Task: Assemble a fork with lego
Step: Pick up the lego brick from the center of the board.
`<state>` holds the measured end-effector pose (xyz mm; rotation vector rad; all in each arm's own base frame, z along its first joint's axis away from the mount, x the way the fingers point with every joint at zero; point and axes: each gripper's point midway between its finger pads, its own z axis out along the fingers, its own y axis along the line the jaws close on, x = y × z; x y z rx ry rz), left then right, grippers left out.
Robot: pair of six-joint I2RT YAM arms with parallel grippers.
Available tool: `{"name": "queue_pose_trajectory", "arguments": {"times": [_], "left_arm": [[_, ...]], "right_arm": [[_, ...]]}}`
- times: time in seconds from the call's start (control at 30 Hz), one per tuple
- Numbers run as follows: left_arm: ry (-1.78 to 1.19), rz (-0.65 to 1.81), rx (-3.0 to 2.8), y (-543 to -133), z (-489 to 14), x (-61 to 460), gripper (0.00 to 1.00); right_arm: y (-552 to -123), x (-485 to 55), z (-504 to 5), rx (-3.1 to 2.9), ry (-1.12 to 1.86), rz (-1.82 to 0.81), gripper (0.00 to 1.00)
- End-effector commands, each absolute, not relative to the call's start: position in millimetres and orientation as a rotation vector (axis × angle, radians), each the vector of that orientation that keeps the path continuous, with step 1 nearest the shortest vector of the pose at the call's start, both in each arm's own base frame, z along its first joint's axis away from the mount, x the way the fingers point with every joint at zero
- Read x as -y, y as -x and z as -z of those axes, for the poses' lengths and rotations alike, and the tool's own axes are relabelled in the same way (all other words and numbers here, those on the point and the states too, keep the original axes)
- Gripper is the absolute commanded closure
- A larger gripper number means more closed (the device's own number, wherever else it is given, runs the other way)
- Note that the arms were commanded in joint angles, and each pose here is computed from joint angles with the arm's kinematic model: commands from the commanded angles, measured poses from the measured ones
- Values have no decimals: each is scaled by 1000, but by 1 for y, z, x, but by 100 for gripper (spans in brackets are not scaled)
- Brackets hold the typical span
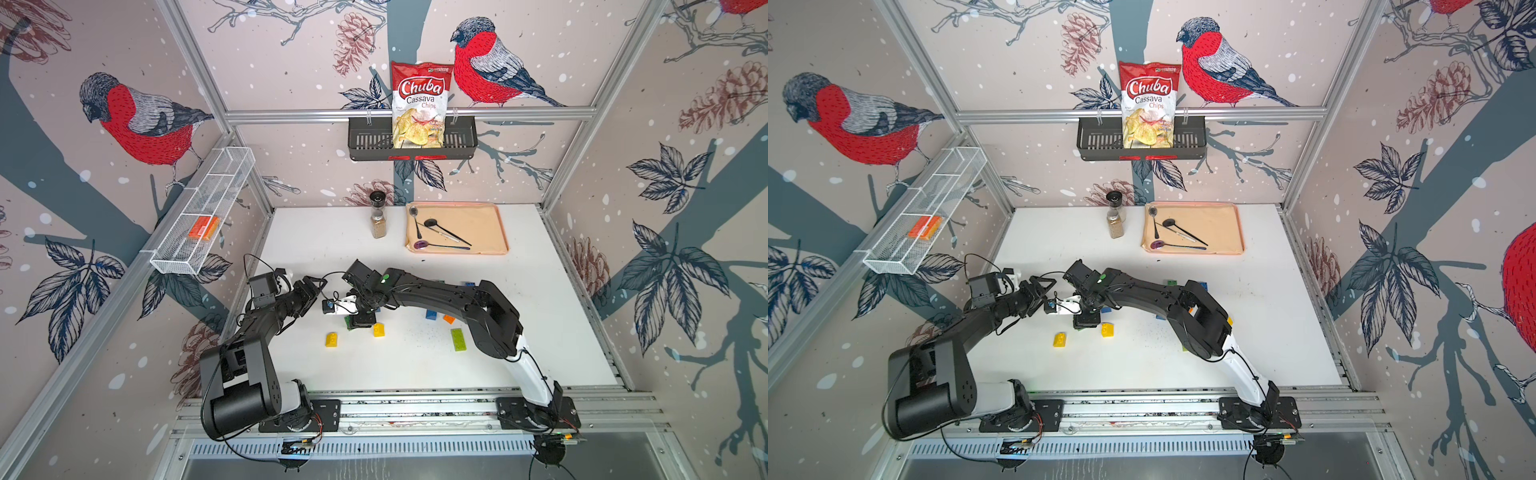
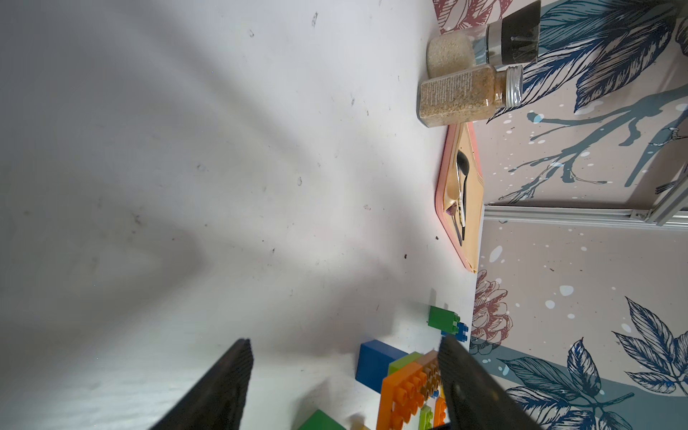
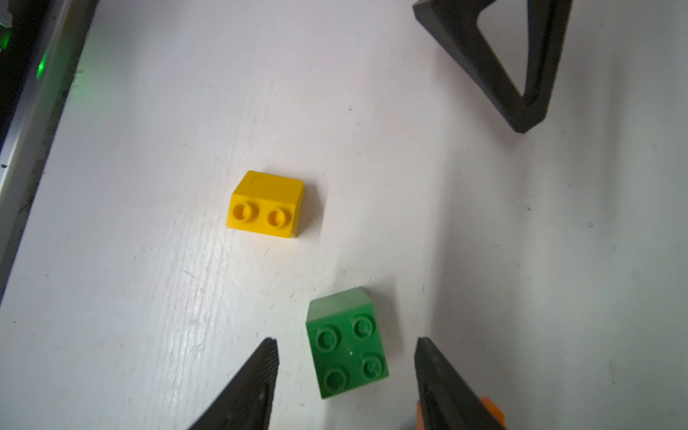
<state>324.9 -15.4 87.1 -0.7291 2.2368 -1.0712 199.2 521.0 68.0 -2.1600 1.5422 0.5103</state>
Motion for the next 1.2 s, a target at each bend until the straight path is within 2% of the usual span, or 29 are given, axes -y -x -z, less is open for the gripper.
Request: {"name": "queue_pose_trajectory", "arguments": {"times": [0.0,0.3,0.53,0.9,1.03,1.17], "left_arm": [[686,1082,-2215,-329,-92,16,21],[686,1077,-2215,-329,-92,15,21],[681,1077,-2213,-328,-92,15,22],[670,1078,-2214,-328,-93,15,22],[650,1083,-2219,-327,-94,17,22],[609,1119,-2211,-326,-100,22,23]], "right_arm": [[-196,-522,-62,-1555,2182,-490,39],[-192,-515,-43,-1605,2232,-467,42],[-189,-516,-49,-1619,2217,-491,56],[-186,-511,-40,-1676,2223,-503,66],[-183,-512,-55,-1673,2208,-554,74],[-183,-515,-86,-1651,2150,-600,76]]}}
